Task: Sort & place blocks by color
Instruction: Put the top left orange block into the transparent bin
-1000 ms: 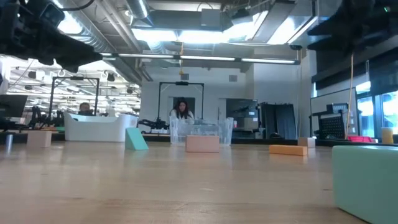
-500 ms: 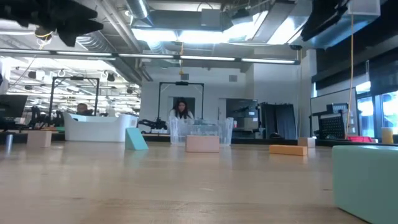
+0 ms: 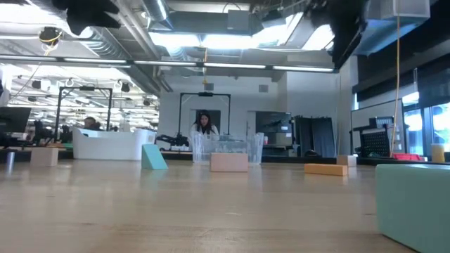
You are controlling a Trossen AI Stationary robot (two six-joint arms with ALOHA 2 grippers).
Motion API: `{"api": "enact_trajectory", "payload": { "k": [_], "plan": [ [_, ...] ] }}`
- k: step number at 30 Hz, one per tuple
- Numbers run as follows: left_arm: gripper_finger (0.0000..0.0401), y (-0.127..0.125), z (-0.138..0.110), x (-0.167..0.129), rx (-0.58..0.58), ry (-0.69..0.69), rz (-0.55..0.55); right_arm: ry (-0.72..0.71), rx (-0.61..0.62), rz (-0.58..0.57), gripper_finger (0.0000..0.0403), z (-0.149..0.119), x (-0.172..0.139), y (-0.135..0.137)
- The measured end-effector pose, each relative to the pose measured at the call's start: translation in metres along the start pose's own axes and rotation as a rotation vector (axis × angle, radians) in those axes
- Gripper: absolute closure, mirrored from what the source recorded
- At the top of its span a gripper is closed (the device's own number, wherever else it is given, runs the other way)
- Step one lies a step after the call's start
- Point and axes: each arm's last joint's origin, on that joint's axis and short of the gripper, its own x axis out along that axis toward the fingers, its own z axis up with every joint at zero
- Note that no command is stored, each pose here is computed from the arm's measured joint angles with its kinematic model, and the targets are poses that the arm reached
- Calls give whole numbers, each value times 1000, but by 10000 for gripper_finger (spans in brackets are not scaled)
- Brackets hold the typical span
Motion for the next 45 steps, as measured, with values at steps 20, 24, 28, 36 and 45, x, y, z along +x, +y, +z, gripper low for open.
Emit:
{"api": "enact_trajectory", "payload": {
  "k": [20, 24, 28, 36, 45],
  "plan": [
    [232, -1, 4, -2, -33, -9, -6, 358, 164, 58, 144, 42, 92, -34],
    [232, -1, 4, -2, -32, -6, -6, 394, 137, 122, 144, 45, 100, -19],
    [231, -1, 4, -2, -28, -1, -4, 437, 142, 203, 144, 46, 107, 2],
    [232, -1, 3, -2, -4, 5, -13, 423, 37, 215, 144, 50, 127, 47],
    [231, -4, 29, -14, 64, 64, -11, 469, 26, 200, 144, 51, 158, 73]
  ]
}}
